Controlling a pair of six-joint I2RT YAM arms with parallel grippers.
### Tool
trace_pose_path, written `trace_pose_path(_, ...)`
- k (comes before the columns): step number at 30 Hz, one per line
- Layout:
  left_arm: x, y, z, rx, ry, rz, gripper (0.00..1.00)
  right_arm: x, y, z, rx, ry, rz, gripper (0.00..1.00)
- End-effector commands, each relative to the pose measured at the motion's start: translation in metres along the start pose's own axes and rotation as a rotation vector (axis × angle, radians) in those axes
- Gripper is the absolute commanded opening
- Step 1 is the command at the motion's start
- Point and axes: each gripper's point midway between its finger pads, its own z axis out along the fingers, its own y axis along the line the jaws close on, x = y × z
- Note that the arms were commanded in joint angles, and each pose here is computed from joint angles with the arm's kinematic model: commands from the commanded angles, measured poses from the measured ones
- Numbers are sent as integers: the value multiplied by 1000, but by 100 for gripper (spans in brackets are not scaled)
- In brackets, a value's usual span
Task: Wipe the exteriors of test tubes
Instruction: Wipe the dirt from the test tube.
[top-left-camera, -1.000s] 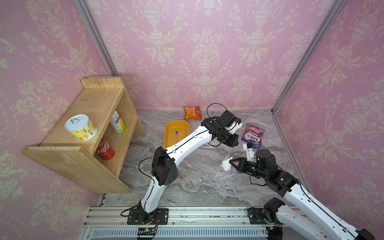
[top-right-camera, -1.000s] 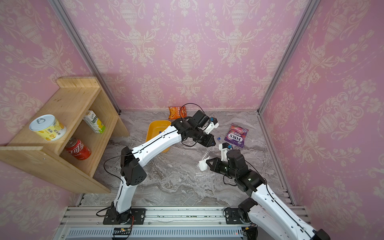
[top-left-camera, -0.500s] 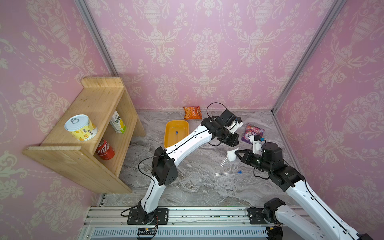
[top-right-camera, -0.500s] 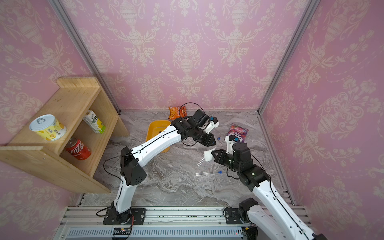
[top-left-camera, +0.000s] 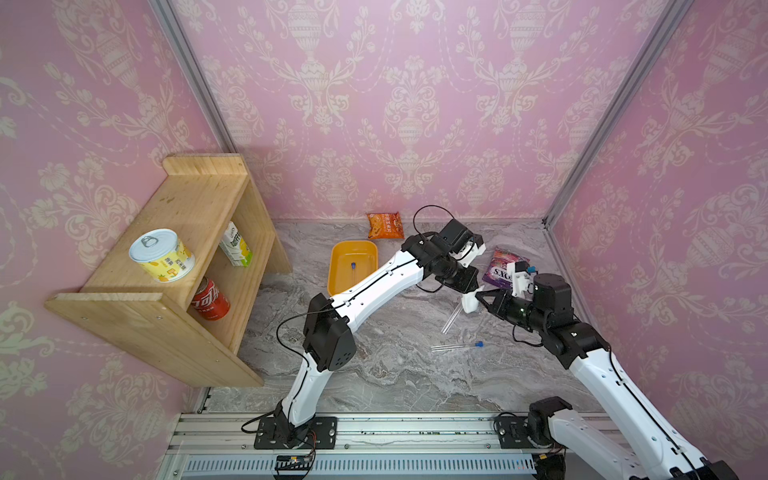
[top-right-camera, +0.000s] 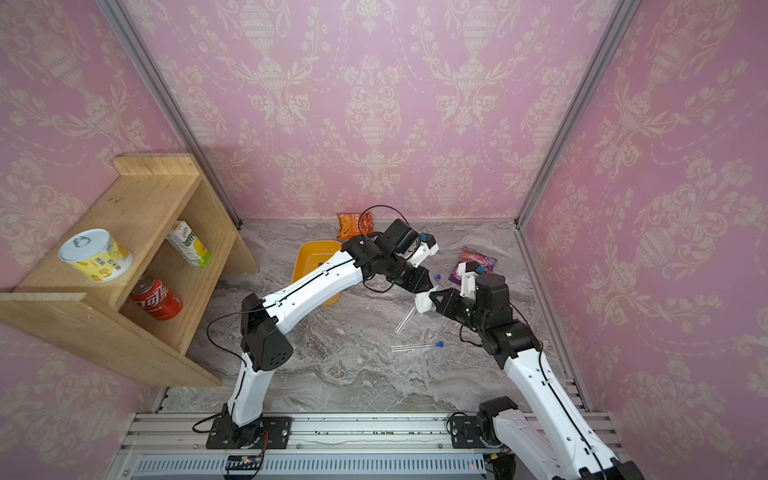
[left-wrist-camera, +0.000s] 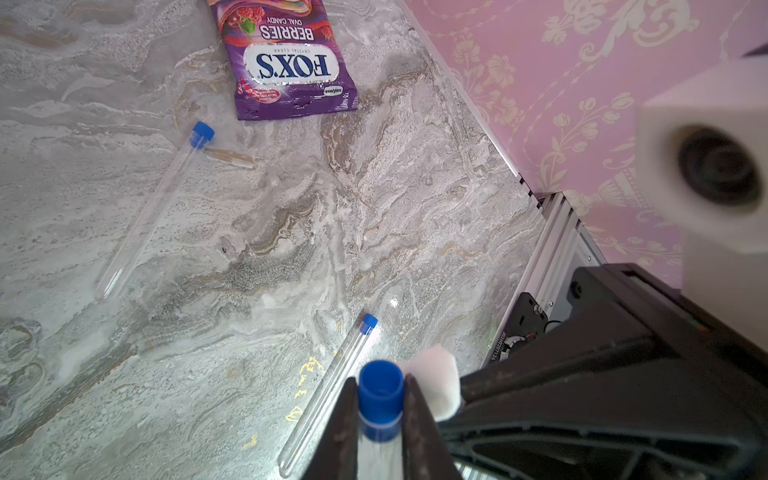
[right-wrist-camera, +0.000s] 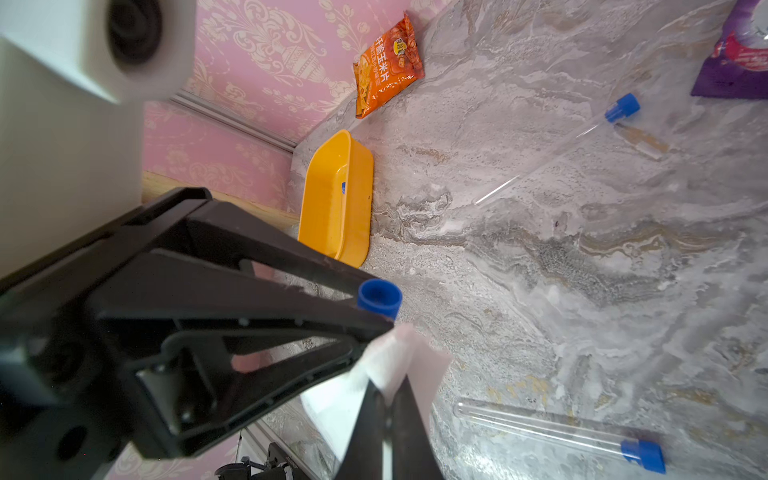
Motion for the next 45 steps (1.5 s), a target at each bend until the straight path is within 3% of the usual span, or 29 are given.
trace_pose_path(1, -7, -16, -13, 35, -23, 9, 18, 13, 6, 1, -41, 31, 4, 0)
trace_pose_path(16, -9, -17, -14, 32, -19, 12, 19, 63, 3, 2, -31, 97, -5, 0)
trace_pose_path(34, -7, -19, -11, 37, -9, 12, 19, -19, 14, -13, -25, -39, -47, 0)
trace_pose_path(45, -8, -21, -14, 40, -16, 18, 19, -11, 12, -10, -63, -17, -5, 0)
